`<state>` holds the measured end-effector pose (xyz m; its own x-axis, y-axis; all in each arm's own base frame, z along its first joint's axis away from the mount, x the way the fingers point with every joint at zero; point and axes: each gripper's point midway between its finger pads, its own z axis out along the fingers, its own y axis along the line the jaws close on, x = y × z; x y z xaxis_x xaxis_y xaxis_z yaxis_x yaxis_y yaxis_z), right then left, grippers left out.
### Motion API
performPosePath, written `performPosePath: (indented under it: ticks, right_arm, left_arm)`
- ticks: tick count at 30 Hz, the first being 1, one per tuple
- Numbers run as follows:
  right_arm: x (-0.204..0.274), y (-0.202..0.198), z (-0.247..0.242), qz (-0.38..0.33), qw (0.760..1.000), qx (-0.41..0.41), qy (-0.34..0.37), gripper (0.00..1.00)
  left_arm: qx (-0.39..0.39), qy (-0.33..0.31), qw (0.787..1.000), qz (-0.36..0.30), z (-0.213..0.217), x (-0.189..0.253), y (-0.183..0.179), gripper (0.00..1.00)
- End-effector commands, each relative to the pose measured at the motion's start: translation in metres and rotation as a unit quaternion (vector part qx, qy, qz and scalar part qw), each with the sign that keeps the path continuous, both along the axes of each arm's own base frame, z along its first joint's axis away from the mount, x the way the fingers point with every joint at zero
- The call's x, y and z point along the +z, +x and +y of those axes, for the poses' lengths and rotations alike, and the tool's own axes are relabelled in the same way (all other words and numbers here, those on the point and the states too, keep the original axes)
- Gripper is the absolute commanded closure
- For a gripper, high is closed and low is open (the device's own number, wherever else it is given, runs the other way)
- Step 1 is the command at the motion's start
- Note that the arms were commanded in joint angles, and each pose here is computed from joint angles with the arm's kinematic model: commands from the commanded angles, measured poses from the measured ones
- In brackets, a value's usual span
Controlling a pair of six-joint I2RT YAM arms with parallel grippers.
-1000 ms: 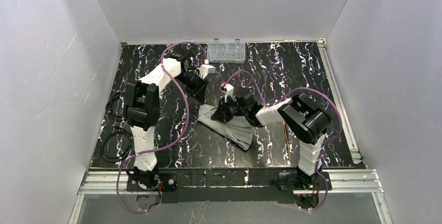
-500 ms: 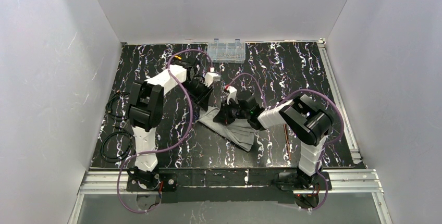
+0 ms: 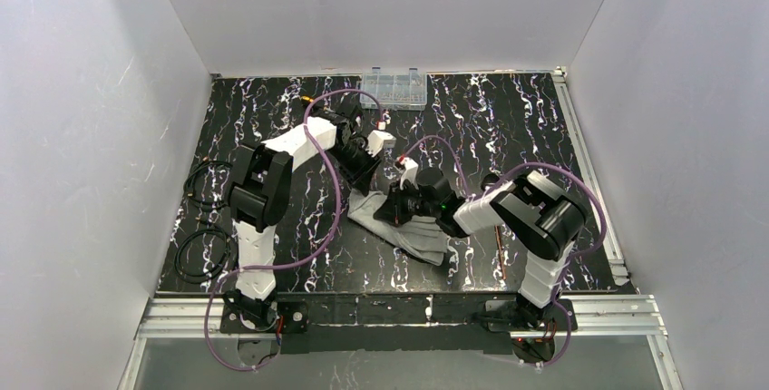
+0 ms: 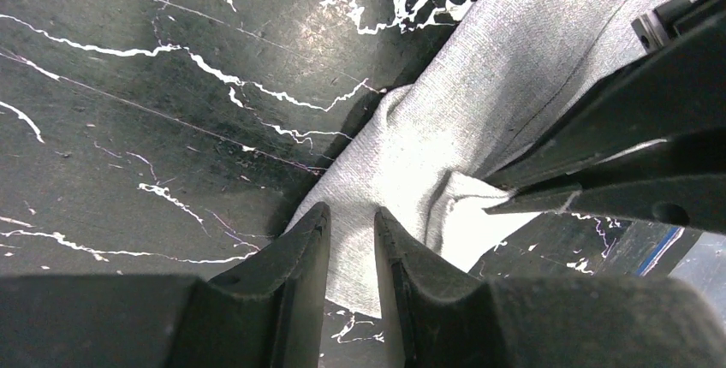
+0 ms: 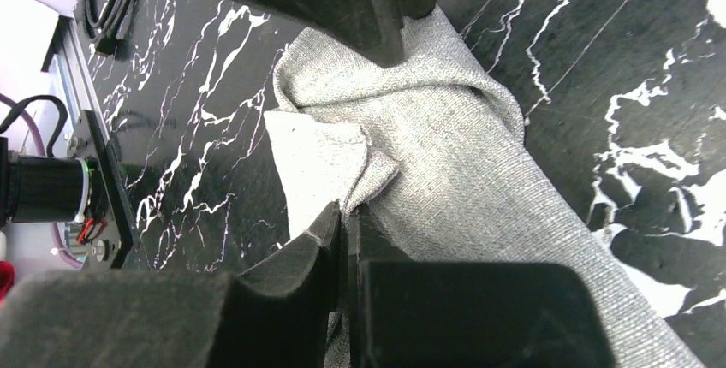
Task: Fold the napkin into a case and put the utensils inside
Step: Pick up the top corner of the smaller rectangle folded napkin from the center of the board, then grasp the top corner of the smaller rectangle folded napkin from the folded napkin.
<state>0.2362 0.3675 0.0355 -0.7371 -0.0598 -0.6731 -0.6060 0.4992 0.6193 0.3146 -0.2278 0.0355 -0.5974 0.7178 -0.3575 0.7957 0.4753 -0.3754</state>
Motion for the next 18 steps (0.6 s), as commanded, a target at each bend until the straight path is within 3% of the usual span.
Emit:
performPosePath:
  ticks: [1, 18]
  right_arm:
    - [0.019, 0.000, 0.001, -0.037, 0.999, -0.013, 0.014, 0.86]
    - [-0.017, 0.005, -0.007, 0.030, 0.996, -0.085, -0.027, 0.93]
  left_arm:
    - [0.001, 0.001, 1.000, 0.021, 0.001, -0.001, -0.011, 0.76]
    - [-0.024, -0.006, 1.000, -0.005, -0.003, 0.013, -0.029, 0.73]
